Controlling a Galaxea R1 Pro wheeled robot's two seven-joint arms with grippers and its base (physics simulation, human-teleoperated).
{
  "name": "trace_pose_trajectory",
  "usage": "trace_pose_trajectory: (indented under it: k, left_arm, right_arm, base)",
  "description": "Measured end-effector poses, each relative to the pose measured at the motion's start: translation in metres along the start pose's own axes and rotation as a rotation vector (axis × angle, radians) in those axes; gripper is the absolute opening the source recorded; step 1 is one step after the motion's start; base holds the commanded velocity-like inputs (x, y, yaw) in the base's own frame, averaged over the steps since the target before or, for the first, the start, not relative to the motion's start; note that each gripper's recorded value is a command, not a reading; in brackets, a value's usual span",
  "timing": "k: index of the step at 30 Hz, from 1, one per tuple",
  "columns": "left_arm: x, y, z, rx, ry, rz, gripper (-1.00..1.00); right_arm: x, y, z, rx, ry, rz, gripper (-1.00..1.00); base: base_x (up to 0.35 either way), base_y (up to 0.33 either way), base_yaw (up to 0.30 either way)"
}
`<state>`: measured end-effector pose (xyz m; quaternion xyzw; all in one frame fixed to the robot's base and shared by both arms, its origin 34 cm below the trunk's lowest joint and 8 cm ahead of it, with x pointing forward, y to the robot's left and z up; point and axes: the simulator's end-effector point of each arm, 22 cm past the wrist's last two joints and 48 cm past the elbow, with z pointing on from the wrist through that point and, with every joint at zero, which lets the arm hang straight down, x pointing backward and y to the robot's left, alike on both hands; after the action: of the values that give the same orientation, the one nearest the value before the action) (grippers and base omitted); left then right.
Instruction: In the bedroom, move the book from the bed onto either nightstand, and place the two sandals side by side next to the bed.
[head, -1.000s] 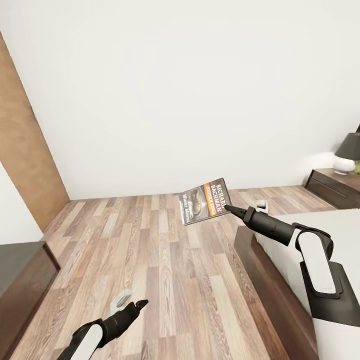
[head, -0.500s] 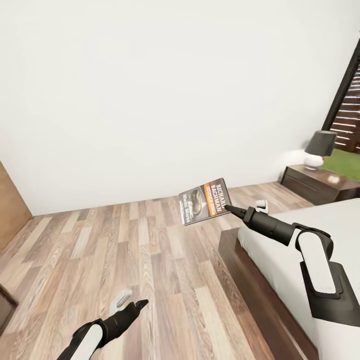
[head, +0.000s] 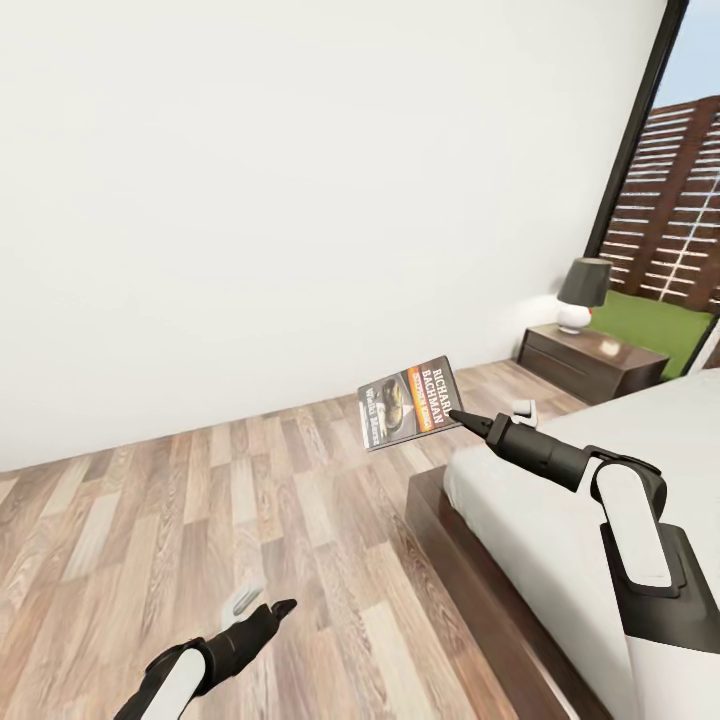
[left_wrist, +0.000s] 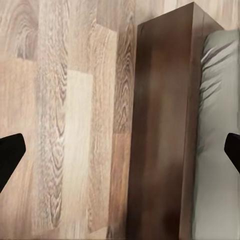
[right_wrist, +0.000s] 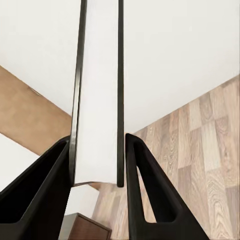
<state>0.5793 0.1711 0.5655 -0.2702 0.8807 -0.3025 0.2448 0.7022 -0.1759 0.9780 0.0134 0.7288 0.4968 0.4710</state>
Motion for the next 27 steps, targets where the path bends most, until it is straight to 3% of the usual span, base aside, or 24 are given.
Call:
trace_pose_trajectory:
  k: [8, 27]
  left_arm:
    - [0.0002, 0.0007, -0.0001, -0.001, 0.001, 0.0, 1.0]
    - [0.0003, 0.0007, -0.0001, 0.0, 0.002, -0.001, 1.0]
  right_arm:
    - [0.0, 0.0007, 0.0001, -0.003, 0.0, 0.002, -1.0]
    - [0.0007, -0.0005, 0.0006, 0.001, 0.001, 0.002, -1.0]
  base:
    - [0.304, 0.144, -0.189]
    - [0.267, 0.213, -0.012]
